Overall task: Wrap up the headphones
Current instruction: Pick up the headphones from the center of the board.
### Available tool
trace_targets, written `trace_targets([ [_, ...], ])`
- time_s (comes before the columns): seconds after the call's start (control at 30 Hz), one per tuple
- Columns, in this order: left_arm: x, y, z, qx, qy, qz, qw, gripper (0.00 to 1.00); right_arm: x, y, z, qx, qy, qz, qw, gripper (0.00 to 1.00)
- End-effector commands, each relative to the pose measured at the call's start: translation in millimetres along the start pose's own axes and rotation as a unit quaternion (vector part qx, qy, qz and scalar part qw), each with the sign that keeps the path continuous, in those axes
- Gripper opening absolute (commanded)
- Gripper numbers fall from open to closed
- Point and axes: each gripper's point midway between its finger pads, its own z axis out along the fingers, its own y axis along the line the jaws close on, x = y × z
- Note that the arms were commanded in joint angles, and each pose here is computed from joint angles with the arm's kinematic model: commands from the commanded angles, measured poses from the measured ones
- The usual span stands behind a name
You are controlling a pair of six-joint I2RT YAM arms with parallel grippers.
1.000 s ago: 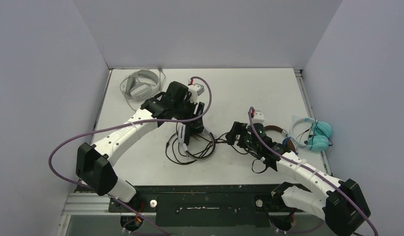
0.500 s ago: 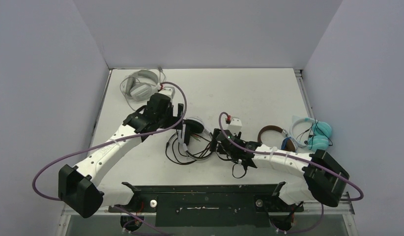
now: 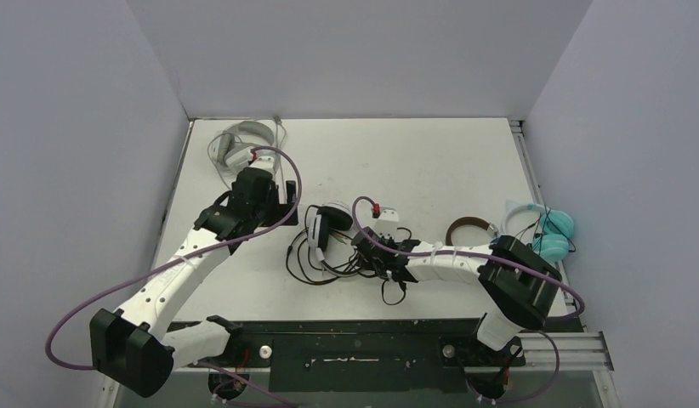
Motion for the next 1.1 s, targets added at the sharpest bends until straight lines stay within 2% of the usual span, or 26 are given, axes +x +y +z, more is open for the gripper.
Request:
trace_targets([
  [0.0, -13.1, 2.0, -6.3, 0.006, -0.030, 0.004, 1.000, 0.97, -20.5, 19.0, -3.2, -0.014, -0.019, 0.016, 1.000, 0.26],
  [0.1, -14.4, -3.4, -6.6, 0.022, -0.032, 0.008, 0.999, 0.97, -31.5, 17.9, -4.4, -0.017, -0.016, 0.008, 1.000, 0.11],
  [0.2, -11.6, -17.9, -7.3, 0.067, -0.032, 0.014, 0.997, 0.96, -52.7, 13.7, -14.0, -0.016, -0.029, -0.022, 0.999, 0.04],
  [0.37, -3.0, -43.4, -7.9, 0.142, -0.030, 0.017, 0.989, 0.97, -77.6, 24.0, -39.2, -0.074, -0.033, -0.129, 0.988, 0.06],
  [0.47, -0.3, -62.1, -11.6, 0.185, -0.032, 0.025, 0.982, 0.97, -83.5, 19.5, -48.2, -0.075, -0.030, -0.165, 0.983, 0.07],
  [0.63, 7.6, -90.8, -14.9, 0.236, -0.061, 0.088, 0.966, 0.97, -88.0, 12.3, -57.9, -0.069, -0.025, -0.227, 0.971, 0.08],
  [0.8, 16.6, -98.9, -12.7, 0.248, -0.081, 0.182, 0.948, 0.97, -86.1, 22.9, -71.1, -0.120, -0.020, -0.272, 0.955, 0.09],
  [0.97, 29.7, -118.3, -14.8, 0.305, -0.066, 0.212, 0.926, 0.97, -85.9, 29.2, -79.7, -0.146, -0.021, -0.285, 0.947, 0.09],
  [1.07, 41.6, -120.8, -7.8, 0.312, -0.048, 0.215, 0.924, 0.97, -87.2, 30.0, -82.3, -0.150, -0.025, -0.288, 0.945, 0.09],
])
